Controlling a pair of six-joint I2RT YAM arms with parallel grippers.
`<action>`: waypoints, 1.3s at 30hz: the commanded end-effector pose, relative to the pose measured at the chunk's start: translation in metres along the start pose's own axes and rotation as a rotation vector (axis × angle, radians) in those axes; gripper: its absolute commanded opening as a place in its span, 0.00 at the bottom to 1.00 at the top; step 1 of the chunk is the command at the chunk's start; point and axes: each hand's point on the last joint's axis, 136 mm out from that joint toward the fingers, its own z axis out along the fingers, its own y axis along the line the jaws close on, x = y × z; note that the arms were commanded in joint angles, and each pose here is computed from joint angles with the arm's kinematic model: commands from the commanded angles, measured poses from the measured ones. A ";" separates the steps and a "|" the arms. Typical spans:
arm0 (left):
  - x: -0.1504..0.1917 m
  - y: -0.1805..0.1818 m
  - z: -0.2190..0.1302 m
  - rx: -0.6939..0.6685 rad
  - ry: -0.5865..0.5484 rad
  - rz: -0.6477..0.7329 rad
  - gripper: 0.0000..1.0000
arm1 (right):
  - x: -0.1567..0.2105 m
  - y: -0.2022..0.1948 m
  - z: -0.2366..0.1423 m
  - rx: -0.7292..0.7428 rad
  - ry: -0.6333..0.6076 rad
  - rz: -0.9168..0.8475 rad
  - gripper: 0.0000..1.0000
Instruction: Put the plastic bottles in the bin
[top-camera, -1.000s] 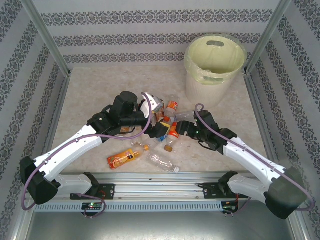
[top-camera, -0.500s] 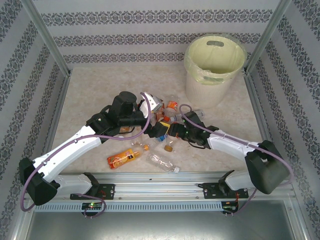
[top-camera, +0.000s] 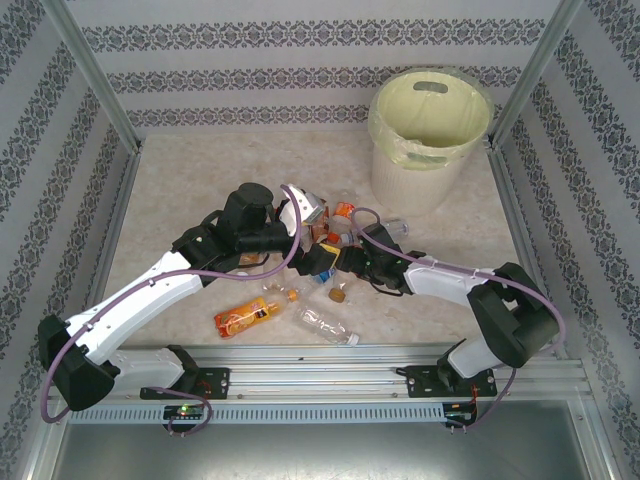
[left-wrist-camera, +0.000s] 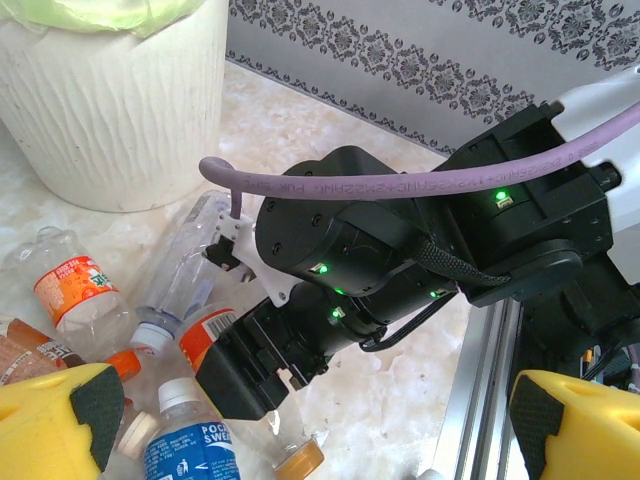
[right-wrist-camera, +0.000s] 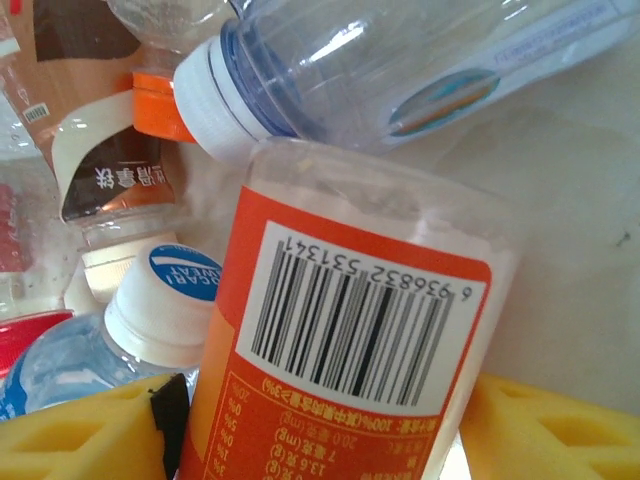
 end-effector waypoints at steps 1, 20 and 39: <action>-0.009 -0.002 -0.006 -0.007 -0.027 0.019 1.00 | -0.003 -0.002 0.005 0.006 -0.035 0.026 0.68; -0.010 -0.003 -0.007 -0.004 -0.031 0.022 1.00 | -0.028 -0.047 -0.042 0.053 -0.144 0.048 0.54; -0.021 -0.016 -0.022 0.037 -0.117 0.052 1.00 | -0.090 -0.039 -0.193 0.057 -0.421 -0.169 0.50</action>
